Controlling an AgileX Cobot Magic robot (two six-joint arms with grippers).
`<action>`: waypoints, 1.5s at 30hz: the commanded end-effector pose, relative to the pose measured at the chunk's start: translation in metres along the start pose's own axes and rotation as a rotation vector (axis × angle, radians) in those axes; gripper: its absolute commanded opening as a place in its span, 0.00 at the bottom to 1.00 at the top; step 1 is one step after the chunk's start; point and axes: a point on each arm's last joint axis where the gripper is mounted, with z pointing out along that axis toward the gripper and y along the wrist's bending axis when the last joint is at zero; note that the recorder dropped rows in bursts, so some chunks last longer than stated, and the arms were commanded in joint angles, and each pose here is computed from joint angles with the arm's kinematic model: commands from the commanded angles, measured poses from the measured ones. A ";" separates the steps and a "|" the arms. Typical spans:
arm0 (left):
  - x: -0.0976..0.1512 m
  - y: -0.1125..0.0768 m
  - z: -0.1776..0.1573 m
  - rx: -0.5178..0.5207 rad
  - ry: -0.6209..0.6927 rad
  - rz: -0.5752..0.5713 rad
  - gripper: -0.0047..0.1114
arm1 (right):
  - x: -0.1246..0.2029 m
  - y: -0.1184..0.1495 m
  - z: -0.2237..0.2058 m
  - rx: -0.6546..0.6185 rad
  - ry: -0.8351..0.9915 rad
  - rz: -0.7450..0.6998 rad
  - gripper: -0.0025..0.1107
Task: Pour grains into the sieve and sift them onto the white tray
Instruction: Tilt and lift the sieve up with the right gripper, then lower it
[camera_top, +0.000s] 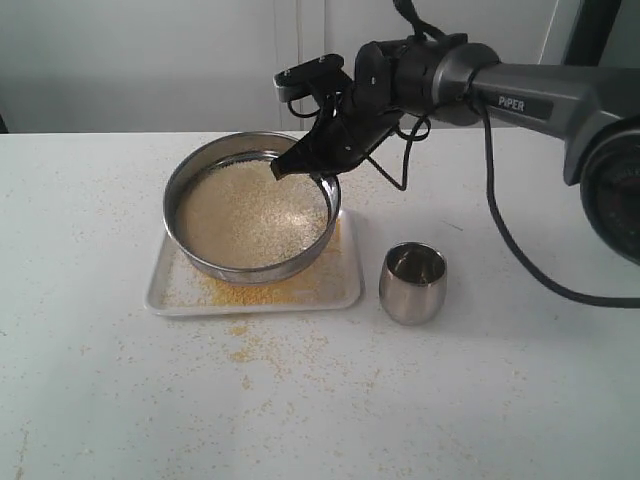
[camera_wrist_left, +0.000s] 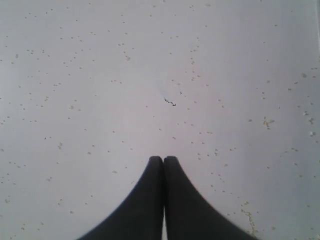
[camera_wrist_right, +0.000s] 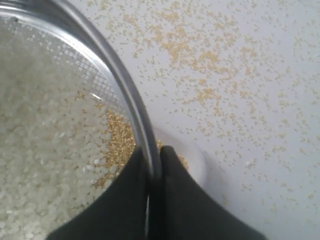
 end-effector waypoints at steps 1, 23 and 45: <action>0.003 0.001 0.000 -0.003 0.008 -0.008 0.04 | -0.014 0.000 -0.025 0.012 -0.153 0.032 0.02; 0.003 0.001 0.000 -0.003 0.008 -0.008 0.04 | 0.008 0.015 -0.071 0.080 -0.514 -0.021 0.02; 0.003 0.001 0.000 -0.003 0.008 -0.006 0.04 | -0.009 -0.049 -0.050 0.003 0.109 0.363 0.02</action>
